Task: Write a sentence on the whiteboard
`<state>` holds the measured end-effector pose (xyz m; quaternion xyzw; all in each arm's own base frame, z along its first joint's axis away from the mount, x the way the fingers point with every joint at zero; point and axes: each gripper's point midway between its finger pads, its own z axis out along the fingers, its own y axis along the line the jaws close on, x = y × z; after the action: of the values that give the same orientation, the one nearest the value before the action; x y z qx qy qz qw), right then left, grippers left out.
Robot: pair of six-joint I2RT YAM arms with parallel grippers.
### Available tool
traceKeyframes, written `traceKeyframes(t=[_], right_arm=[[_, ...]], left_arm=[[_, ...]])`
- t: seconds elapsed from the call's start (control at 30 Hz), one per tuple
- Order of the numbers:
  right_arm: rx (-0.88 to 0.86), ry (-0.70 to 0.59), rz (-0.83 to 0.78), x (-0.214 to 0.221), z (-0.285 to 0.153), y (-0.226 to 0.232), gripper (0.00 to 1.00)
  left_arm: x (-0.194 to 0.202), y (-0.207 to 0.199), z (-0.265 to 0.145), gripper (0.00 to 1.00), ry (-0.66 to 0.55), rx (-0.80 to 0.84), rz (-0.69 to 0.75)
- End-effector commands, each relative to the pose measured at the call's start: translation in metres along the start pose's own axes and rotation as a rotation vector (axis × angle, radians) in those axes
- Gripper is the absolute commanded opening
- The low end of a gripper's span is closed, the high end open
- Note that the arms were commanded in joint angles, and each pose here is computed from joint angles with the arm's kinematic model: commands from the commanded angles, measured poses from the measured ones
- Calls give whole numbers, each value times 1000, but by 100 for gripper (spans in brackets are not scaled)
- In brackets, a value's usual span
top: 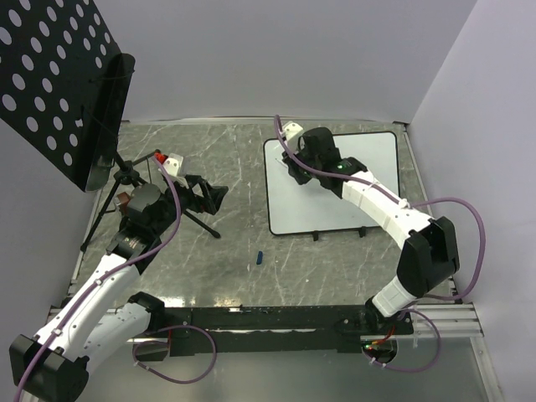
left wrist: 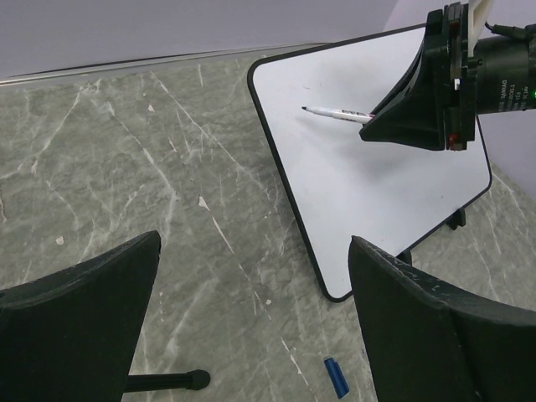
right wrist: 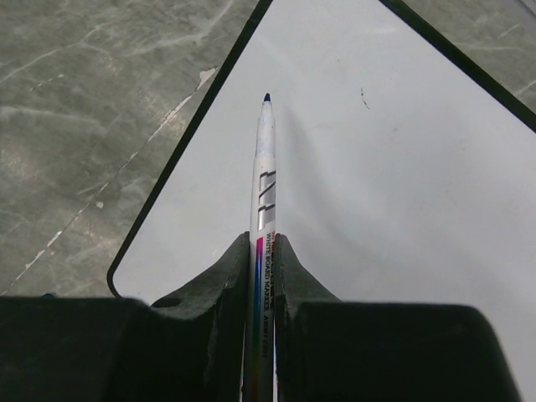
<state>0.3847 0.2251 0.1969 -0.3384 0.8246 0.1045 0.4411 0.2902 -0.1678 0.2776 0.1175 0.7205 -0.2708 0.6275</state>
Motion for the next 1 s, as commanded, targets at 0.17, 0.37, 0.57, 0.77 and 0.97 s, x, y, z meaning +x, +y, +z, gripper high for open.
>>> traceKeyframes(t=[0.17, 0.37, 0.57, 0.77, 0.97], right_arm=[[80, -76, 41, -34, 2, -20, 0], [84, -62, 57, -32, 10, -24, 0], [90, -66, 64, -33, 11, -28, 0], [84, -61, 68, -32, 15, -27, 0], [88, -53, 72, -30, 19, -29, 0]], left_arm=[[-11, -4, -2, 97, -40, 10, 2], [-11, -3, -2, 97, -39, 10, 3], [-10, -4, -1, 97, -37, 12, 2], [-10, -4, -1, 97, -38, 13, 2], [-10, -4, -1, 97, -38, 13, 4]])
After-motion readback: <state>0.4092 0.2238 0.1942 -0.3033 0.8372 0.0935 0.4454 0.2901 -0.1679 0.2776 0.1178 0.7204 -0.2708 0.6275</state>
